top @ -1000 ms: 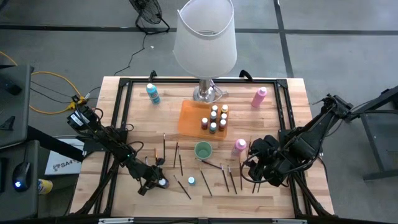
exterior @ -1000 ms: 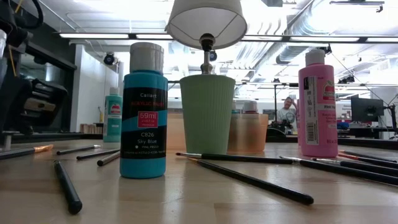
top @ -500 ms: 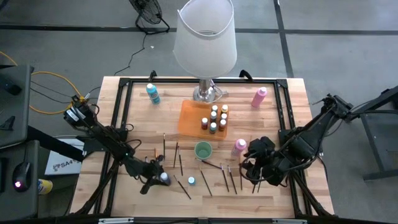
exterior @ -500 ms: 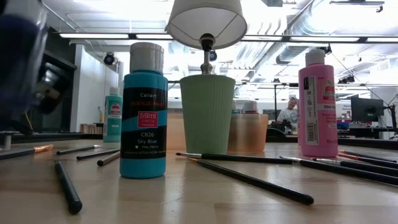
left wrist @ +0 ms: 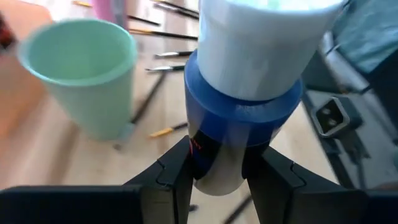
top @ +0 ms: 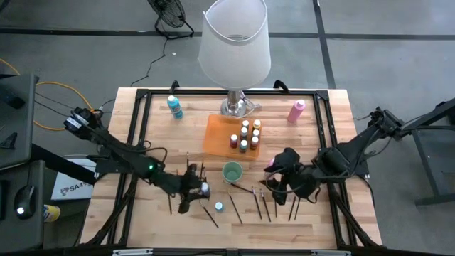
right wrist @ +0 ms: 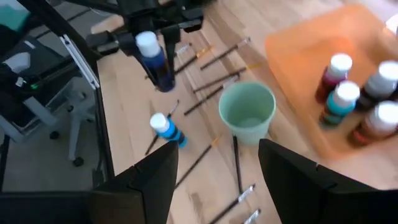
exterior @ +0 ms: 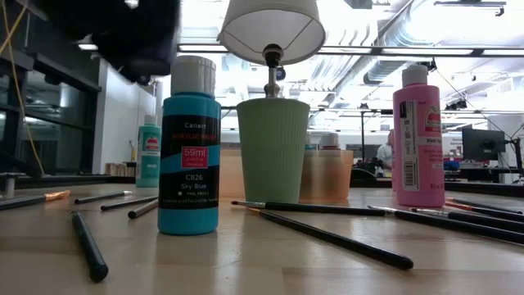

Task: Pick & Place Paint Supplies
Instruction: Put the small dark blue paint bottle into the orange bin

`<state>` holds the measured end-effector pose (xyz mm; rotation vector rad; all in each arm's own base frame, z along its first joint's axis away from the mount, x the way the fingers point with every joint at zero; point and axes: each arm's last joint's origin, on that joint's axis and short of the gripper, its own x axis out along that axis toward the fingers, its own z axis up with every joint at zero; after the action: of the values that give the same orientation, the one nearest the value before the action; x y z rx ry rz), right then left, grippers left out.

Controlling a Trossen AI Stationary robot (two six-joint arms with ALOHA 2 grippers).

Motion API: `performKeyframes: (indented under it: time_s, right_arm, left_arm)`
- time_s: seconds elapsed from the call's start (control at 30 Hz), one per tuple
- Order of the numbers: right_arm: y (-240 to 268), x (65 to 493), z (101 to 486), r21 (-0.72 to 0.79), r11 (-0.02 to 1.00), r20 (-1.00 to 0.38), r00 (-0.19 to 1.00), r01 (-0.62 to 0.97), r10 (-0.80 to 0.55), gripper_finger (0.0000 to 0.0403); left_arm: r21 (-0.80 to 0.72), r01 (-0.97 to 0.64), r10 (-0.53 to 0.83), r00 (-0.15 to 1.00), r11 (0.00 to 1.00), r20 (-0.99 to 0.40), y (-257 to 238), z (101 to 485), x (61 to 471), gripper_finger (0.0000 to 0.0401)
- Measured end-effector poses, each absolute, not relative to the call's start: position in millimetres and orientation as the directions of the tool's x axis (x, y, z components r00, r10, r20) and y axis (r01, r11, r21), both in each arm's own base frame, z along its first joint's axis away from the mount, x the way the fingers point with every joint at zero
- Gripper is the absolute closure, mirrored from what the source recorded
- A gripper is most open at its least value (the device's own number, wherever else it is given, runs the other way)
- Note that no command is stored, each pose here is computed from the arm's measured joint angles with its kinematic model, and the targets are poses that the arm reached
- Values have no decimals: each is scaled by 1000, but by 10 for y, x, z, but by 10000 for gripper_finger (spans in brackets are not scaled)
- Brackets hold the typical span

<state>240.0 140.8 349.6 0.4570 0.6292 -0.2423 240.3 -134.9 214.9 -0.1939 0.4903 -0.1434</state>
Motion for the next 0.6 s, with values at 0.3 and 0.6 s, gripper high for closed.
performKeyframes:
  time_s: [0.3, 0.6]
  right_arm:
    - [1382, 2607, 3580, 232, 954, -505, 862, 190, -49, 186]
    - [1322, 3104, 3392, 24, 992, -425, 899, 122, -100, 186]
  left_arm:
    - [-118, -2, -58, 859, 993, -509, -1099, 2848, 2707, 279]
    - [-120, -141, 61, 858, 983, -511, -699, 3047, 2856, 279]
